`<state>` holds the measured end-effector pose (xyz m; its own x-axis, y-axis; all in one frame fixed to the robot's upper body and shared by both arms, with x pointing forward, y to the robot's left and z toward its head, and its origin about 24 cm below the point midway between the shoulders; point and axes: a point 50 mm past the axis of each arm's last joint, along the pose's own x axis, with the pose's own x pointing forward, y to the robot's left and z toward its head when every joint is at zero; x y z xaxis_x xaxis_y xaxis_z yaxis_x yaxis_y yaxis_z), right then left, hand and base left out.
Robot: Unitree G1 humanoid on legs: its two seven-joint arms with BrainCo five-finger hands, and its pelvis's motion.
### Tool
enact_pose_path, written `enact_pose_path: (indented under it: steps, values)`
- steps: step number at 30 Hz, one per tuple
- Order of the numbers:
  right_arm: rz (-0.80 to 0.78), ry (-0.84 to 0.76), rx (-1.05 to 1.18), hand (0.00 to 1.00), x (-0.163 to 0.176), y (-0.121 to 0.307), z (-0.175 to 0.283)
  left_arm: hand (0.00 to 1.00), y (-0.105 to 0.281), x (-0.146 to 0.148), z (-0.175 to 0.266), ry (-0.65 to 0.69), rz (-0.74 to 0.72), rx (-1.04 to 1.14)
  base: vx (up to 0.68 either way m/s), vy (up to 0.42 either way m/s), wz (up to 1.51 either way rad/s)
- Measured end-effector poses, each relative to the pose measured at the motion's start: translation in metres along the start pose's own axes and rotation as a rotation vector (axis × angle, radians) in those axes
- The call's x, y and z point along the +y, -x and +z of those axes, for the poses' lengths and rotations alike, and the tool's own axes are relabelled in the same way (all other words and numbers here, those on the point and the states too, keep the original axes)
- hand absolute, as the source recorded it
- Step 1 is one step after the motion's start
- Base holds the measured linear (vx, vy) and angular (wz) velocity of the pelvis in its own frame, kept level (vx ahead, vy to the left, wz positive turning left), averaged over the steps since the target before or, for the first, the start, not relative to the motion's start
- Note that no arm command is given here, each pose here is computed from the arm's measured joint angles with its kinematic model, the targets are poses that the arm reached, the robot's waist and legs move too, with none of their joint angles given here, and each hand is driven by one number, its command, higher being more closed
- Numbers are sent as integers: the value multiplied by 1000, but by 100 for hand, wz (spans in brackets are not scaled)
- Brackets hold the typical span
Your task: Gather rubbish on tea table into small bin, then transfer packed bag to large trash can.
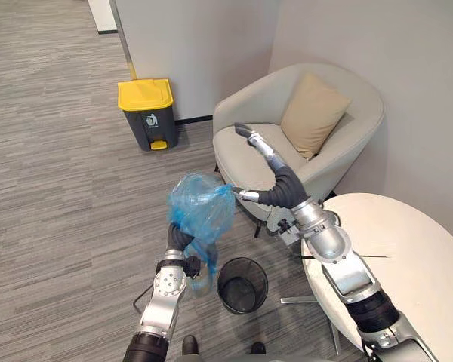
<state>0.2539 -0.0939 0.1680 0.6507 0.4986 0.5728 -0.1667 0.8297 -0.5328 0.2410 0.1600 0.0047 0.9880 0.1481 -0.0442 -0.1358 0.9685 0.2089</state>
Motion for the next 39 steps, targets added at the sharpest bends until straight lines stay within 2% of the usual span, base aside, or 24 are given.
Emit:
enact_pose_path:
  steps: [5,8,17,25,31,39]
  values:
    - [-63,102,42,0,-13,14,-7,100,4,9,-8,7,22,32,0,0,0]
    - [-97,93,130,0,-15,33,-17,100,10,14,-15,20,39,65,0,0,0]
    - [-145,-105,680,0,-4,136,-83,100,30,32,-53,-11,9,216,-3,-1,3]
    - [-165,-366,1135,0,42,226,-120,100,56,55,-95,-71,4,409,11,6,5]
    - [-155,-425,1340,0,60,267,-126,100,72,58,-113,-71,-3,503,71,20,2]
    - [-156,-466,1409,0,74,276,-126,100,80,57,-123,-71,-6,557,44,12,4]
